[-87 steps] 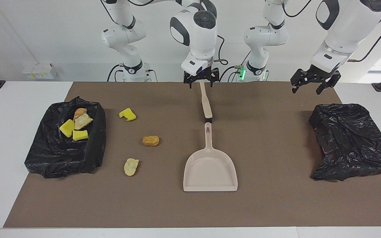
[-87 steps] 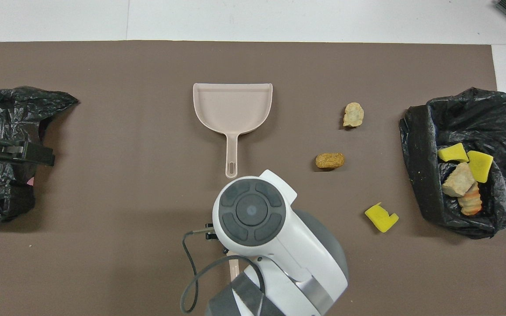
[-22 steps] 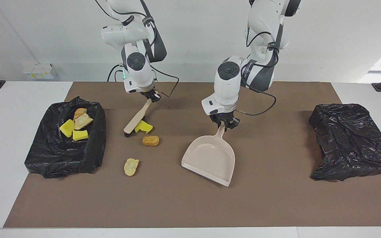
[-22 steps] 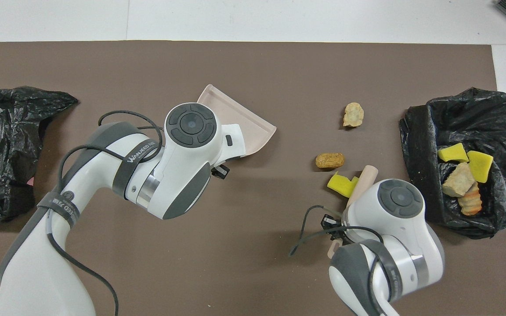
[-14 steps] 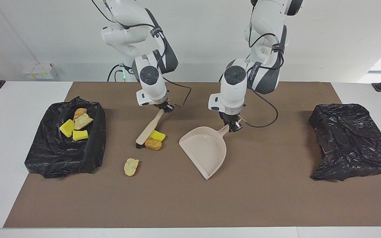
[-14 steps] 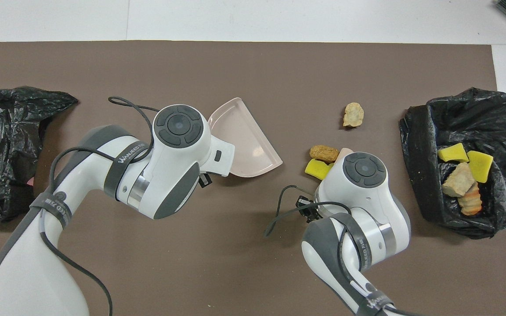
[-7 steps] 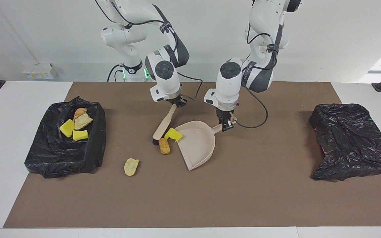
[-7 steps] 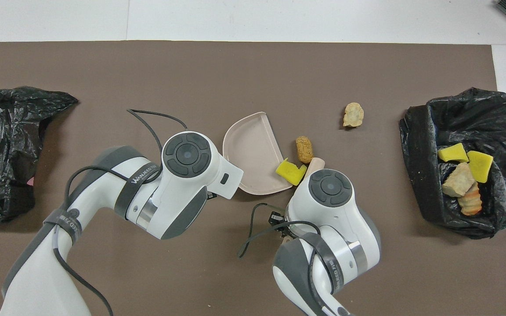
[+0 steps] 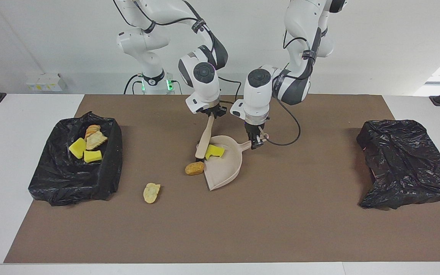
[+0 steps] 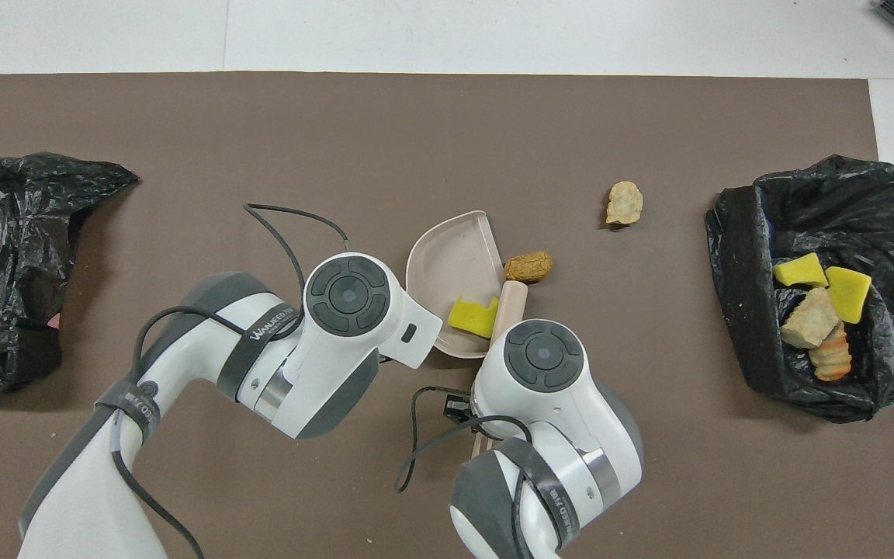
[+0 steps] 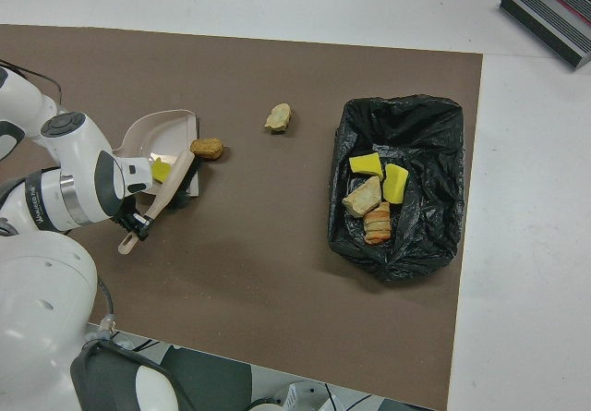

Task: Sweep and dump trash in bin
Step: 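Move the brush to the far crumb with the right gripper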

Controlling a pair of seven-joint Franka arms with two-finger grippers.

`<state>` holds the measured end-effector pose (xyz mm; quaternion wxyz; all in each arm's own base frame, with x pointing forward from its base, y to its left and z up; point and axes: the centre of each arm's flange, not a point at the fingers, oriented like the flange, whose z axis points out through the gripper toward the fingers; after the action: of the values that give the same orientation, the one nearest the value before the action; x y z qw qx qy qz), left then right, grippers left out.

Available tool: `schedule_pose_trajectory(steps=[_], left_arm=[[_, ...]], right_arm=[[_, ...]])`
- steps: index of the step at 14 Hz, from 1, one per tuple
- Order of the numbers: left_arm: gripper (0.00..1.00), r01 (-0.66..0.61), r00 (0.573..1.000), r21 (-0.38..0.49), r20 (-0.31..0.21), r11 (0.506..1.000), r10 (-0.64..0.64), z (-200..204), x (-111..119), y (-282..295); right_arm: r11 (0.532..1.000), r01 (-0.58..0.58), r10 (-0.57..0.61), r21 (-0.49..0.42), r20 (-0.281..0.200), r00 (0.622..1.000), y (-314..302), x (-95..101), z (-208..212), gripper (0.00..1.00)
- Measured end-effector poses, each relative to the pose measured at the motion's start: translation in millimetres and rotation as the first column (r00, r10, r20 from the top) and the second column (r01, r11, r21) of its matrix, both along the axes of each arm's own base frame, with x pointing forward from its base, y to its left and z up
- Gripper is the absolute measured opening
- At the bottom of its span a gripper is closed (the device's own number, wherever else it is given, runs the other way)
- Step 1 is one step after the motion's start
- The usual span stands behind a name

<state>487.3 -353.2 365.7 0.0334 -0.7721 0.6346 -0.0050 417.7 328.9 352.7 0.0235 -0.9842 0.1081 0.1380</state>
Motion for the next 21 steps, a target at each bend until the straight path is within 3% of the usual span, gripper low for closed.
schedule_pose_trajectory(steps=[3,6,10,12,17,21], left_arm=[[0.31,0.003,1.0,0.0,-0.001,1.0,-0.003,-0.4,-1.5,-1.1],[0.31,0.004,1.0,0.015,-0.022,1.0,-0.004,-3.5,-5.4,-0.9],[0.31,-0.045,0.998,0.02,-0.036,0.999,0.046,-4.7,-8.0,-0.6],[0.31,-0.067,0.997,0.022,-0.046,0.998,0.068,-5.0,-10.4,-1.6],[0.31,-0.086,0.994,0.039,-0.066,0.996,0.088,-2.5,-15.2,-1.7],[0.31,-0.094,0.992,0.048,-0.074,0.994,0.098,-1.2,-16.4,-1.2]], right_arm=[[0.998,-0.049,0.046,0.047,0.057,0.997,-3.7,24.2,24.3,0.26],[0.995,-0.104,0.103,0.006,0.104,0.989,-42.0,69.6,31.4,0.26],[0.982,-0.158,0.168,-0.099,0.1,0.981,-112.9,137.1,31.2,0.26],[0.971,-0.182,0.198,-0.156,0.098,0.975,-149.7,158.9,28.7,0.26],[0.925,-0.265,0.291,-0.274,0.058,0.955,-222.8,180.7,13.8,0.26],[0.903,-0.333,0.345,-0.273,-0.002,0.939,-240.5,186.9,-19.9,0.26]])
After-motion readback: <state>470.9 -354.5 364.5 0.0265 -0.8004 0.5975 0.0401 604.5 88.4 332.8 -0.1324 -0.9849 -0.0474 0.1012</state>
